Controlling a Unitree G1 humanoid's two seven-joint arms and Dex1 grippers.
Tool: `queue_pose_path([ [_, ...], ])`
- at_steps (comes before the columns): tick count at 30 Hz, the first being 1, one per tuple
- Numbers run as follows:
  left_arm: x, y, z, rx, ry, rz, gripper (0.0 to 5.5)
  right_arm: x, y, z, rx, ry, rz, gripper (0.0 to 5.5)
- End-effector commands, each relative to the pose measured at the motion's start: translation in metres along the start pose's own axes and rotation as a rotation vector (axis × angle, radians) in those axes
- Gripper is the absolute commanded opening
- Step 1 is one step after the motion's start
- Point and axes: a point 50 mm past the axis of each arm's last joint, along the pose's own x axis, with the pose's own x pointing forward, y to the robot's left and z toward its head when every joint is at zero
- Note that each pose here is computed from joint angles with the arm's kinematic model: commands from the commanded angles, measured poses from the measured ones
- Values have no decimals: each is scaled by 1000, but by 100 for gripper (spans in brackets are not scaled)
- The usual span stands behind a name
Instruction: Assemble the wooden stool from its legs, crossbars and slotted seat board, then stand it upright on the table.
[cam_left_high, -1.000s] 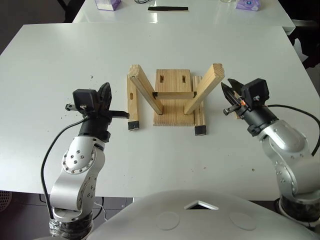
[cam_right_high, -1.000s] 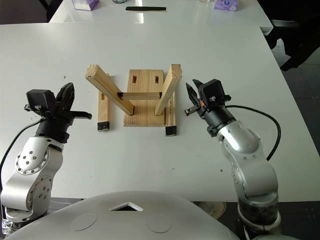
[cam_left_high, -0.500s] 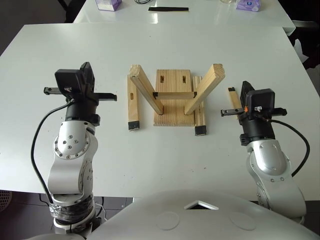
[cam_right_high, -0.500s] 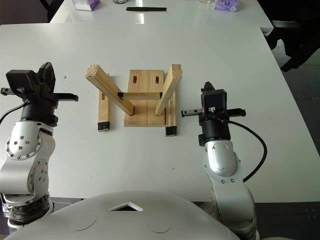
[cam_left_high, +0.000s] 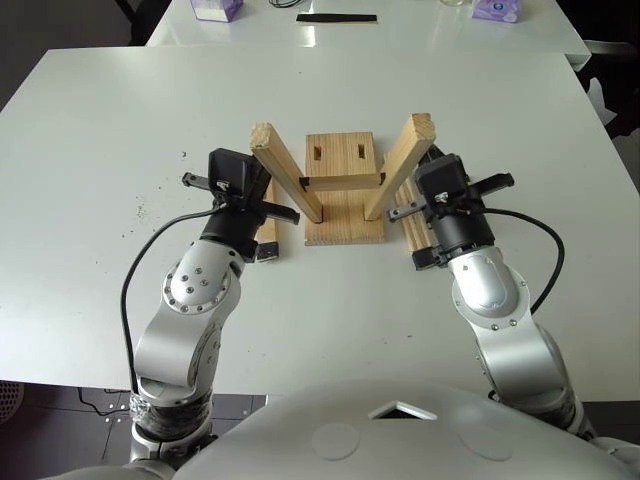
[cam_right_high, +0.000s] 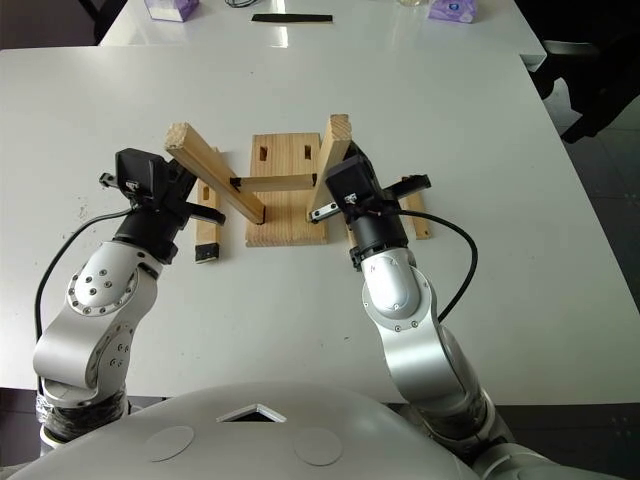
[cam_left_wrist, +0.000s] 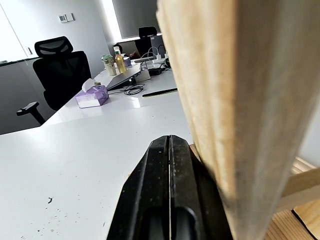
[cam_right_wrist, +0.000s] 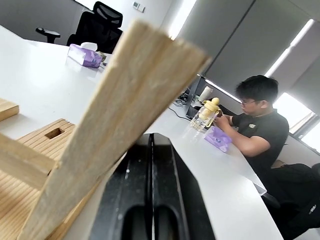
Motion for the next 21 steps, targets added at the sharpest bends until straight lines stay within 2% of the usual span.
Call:
queue_pose_path([
  [1,-1,-14,10,-62,-46,-120,0,-7,6,2,85,-51,226,1],
  [8,-20,-6,8,-57,-5,-100,0,-11,-60,2,107,-104,-12,1],
  [13,-23,38,4,56,25,34,0,-8,-79,-13,116,-79,-15,1],
  [15,-24,54,6,86,18,77,0,1,-96,-15,140,-91,-57,1],
  [18,-14,66,34,-112,-139,107,0,32,-116,4,366,-176,-20,1],
  [21,8,35,82,-338,-346,-64,0,46,-104,46,614,-300,231,1],
])
